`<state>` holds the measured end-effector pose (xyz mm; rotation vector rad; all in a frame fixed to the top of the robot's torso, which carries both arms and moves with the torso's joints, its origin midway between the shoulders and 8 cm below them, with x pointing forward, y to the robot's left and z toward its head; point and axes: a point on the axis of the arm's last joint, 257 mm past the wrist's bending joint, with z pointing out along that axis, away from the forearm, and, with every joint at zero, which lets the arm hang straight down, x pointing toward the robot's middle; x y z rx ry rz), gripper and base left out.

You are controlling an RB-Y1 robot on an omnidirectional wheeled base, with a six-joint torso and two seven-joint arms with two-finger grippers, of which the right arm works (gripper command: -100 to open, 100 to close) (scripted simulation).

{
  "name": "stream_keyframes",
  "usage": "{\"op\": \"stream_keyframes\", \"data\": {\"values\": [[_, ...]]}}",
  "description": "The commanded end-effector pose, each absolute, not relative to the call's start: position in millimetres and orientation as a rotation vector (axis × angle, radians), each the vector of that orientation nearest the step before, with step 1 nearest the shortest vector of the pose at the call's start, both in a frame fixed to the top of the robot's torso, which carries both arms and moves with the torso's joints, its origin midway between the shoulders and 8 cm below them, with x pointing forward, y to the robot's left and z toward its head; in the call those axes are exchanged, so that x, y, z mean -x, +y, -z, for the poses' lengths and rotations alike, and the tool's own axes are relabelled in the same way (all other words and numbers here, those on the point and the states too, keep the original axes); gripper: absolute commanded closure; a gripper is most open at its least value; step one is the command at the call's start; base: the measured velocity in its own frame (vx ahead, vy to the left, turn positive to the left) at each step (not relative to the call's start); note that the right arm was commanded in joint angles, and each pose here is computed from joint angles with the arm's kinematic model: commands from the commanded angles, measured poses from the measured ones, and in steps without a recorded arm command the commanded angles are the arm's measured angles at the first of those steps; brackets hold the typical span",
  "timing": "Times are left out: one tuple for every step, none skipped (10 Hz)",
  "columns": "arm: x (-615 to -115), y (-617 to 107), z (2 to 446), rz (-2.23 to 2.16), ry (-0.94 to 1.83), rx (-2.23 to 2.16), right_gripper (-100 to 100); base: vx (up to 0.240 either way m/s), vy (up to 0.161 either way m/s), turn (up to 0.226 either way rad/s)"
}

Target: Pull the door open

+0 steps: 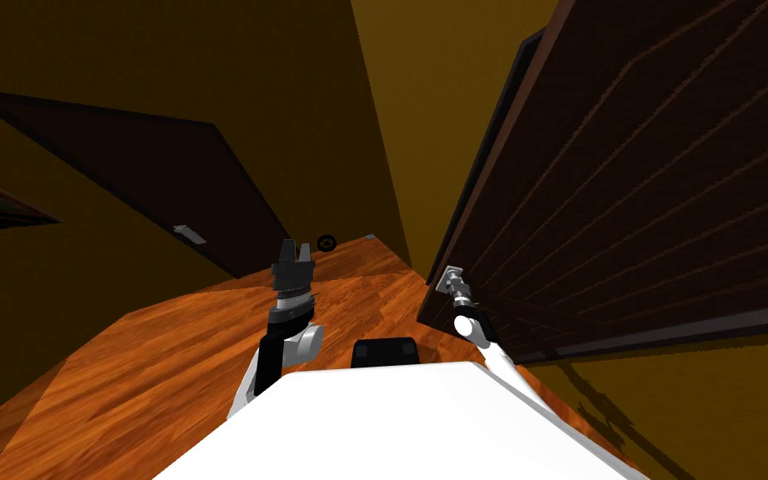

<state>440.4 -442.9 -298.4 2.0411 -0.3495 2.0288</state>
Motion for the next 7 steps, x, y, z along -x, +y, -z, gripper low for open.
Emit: {"op": "stream_keyframes", "data": {"values": [[-440.4,-442.9,298.4,-2.029,-0.349,-2.041,100,-0.086,-0.001,0.024],[-438.7,-440.1,300.7,-2.031,-0.341,-2.053,100,-0.117,-0.01,0.101],[-438.3,-439.4,300.3,-2.035,-0.336,-2.055,100,-0.182,-0.036,0.134],[-437.8,-438.5,299.8,-2.039,-0.33,-2.057,100,-0.169,-0.041,0.119],[-437.3,-437.5,299.2,-2.044,-0.324,-2.059,100,-0.181,-0.009,0.115],[-436.9,-437.0,299.0,-2.047,-0.321,-2.06,100,-0.184,-0.018,0.074],[-436.3,-435.9,298.4,-2.052,-0.314,-2.062,100,-0.201,-0.04,0.11]]}}
